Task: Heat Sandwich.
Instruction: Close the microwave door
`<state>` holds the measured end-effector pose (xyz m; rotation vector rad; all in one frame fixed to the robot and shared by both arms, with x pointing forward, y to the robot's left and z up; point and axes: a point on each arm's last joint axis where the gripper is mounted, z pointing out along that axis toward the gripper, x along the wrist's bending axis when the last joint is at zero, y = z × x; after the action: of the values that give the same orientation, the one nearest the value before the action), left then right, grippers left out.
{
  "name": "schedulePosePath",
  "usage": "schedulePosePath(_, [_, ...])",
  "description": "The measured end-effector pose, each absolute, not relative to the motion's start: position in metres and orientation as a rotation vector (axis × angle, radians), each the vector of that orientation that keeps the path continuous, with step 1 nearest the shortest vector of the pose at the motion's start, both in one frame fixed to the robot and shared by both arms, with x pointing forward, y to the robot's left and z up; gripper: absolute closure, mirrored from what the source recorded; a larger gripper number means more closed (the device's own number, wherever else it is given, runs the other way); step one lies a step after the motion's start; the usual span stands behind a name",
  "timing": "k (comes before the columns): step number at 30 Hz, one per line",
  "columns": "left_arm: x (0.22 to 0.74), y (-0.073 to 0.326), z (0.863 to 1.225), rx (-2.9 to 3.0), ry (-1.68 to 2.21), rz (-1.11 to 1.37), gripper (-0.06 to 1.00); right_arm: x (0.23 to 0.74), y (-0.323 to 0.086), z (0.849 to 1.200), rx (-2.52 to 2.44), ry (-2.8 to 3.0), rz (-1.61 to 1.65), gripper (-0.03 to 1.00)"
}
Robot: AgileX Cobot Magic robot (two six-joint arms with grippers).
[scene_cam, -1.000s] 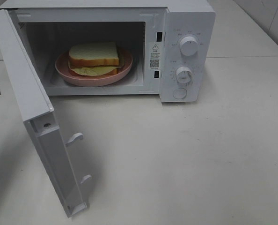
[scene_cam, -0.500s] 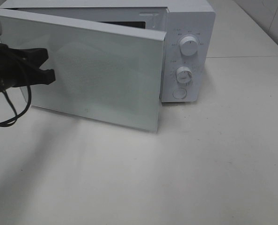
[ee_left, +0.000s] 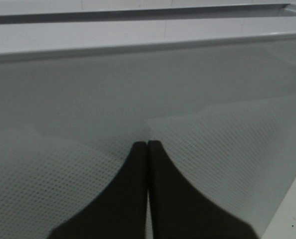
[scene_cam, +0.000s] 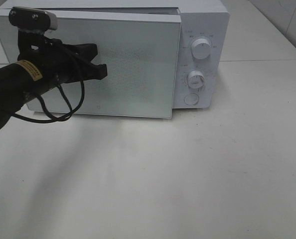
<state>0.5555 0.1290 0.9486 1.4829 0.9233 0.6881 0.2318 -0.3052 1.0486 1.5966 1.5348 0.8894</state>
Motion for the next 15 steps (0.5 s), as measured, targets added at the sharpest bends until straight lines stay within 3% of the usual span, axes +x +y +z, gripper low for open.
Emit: schedulePosePath(15, [0.569, 0.079, 0.954, 1.471, 0.810, 0.638, 0.94, 0.232, -0.305, 1.049, 1.597, 1.535, 0.889, 0.21])
